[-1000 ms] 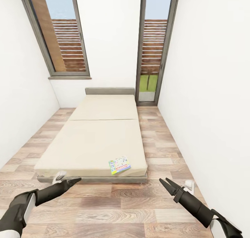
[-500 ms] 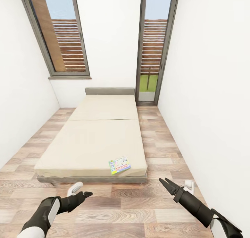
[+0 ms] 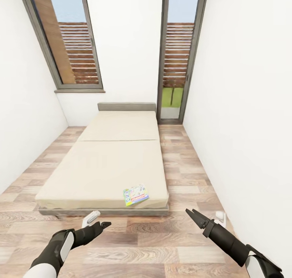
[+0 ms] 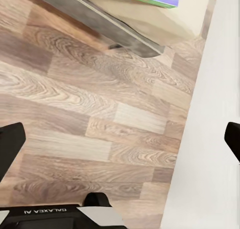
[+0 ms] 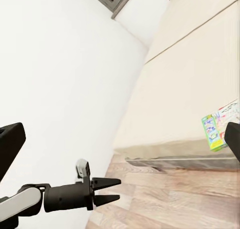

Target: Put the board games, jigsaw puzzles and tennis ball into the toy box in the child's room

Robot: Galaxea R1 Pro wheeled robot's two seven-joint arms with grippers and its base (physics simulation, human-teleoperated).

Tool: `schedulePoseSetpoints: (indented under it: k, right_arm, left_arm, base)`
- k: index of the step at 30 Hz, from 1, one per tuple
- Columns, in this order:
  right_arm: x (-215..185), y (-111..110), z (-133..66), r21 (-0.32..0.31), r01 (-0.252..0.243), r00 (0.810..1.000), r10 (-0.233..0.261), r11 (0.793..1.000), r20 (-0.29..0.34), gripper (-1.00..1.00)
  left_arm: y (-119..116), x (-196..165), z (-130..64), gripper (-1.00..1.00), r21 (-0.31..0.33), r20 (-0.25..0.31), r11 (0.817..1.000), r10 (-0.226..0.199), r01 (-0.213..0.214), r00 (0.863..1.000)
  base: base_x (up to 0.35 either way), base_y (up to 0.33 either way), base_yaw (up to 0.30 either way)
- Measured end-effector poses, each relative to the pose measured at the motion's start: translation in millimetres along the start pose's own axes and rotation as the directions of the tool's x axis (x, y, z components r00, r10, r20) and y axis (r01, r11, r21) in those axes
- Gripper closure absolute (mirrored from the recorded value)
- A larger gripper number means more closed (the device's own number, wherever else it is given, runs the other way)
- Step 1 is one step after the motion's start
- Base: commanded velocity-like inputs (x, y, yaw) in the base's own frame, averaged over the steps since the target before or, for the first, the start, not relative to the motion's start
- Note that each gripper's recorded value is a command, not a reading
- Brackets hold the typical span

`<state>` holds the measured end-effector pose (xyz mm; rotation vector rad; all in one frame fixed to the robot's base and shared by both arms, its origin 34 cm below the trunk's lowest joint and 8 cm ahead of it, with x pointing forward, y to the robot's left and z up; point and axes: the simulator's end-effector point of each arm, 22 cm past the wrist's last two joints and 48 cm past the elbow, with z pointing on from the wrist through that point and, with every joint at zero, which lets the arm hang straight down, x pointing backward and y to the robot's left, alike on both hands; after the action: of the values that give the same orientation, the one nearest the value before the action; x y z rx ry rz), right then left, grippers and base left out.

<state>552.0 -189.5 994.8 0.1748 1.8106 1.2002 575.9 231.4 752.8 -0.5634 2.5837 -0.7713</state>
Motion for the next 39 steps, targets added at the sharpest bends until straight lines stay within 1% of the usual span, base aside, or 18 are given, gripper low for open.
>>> schedulePoseSetpoints:
  k: [8, 14, 19, 27, 39]
  right_arm:
    - [0.5, -0.1, 0.2, -0.001, -0.002, 1.000, 0.002, 1.000, -0.001, -1.00]
    - [0.8, 0.6, 0.2, -0.002, -0.001, 1.000, 0.001, 1.000, -0.001, -1.00]
    - [0.8, 0.6, 0.5, -0.003, -0.001, 1.000, 0.001, 1.000, -0.001, -1.00]
    - [0.9, 0.5, 0.6, -0.003, -0.001, 1.000, 0.001, 1.000, -0.001, -1.00]
    - [0.8, 0.5, 0.6, -0.003, -0.001, 1.000, 0.001, 1.000, -0.001, -1.00]
  left_arm:
    - [-2.7, 2.2, 1.6, -1.00, 0.008, -0.003, 1.000, -0.001, 0.001, 1.000]
    - [-2.6, 7.0, 2.9, -1.00, 0.010, -0.011, 1.000, -0.006, 0.006, 1.000]
    - [-2.3, 10.1, 4.2, -1.00, 0.009, -0.018, 1.000, -0.009, 0.009, 1.000]
    - [-0.6, 13.8, 4.9, -1.00, 0.009, -0.026, 1.000, -0.017, 0.017, 1.000]
    - [0.9, 13.2, 4.4, -1.00, 0.008, -0.023, 1.000, -0.021, 0.021, 1.000]
  base:
    - [0.054, -0.052, 0.000]
    - [0.206, -0.016, 0.000]
    - [0.104, -0.014, 0.000]
    - [0.026, -0.004, 0.000]
    - [0.004, -0.001, 0.000]
